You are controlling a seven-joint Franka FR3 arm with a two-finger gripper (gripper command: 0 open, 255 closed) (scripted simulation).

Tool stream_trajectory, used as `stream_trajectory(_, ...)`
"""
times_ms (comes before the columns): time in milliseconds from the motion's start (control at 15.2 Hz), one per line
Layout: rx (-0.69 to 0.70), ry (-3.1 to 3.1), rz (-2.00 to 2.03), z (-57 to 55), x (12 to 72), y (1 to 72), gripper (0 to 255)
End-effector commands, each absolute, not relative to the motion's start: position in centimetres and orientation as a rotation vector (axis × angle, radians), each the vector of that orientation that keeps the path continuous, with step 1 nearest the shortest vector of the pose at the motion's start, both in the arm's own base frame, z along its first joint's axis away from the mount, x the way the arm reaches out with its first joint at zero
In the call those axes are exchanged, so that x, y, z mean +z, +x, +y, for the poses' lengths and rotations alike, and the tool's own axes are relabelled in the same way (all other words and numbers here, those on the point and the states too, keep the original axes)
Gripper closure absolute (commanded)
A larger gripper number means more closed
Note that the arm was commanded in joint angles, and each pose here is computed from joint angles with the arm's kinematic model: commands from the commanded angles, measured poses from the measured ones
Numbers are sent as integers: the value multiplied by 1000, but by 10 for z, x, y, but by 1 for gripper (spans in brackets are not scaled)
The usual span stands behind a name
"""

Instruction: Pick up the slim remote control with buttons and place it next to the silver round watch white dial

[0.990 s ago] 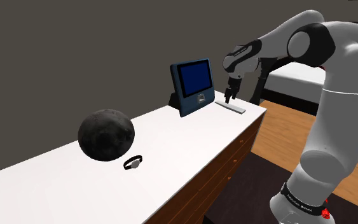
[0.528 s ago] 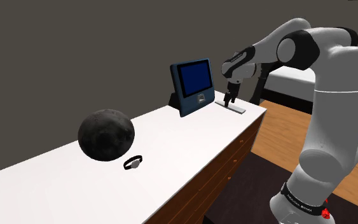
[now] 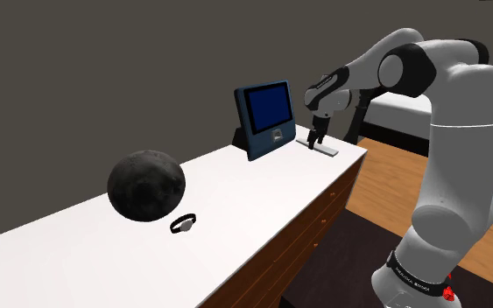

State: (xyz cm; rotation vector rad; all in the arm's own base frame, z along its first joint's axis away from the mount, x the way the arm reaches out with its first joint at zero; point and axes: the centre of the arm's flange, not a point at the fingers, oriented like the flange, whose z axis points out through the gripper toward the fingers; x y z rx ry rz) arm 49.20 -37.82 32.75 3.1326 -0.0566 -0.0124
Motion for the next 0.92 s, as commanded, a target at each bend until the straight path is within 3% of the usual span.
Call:
stream_trajectory(0, -12, 3133, -57, -378, 328, 492, 0)
stream_trajectory(66, -12, 3133, -57, -378, 328, 492, 255)
stream_trajectory(858, -12, 3133, -57, -378, 343, 492, 255)
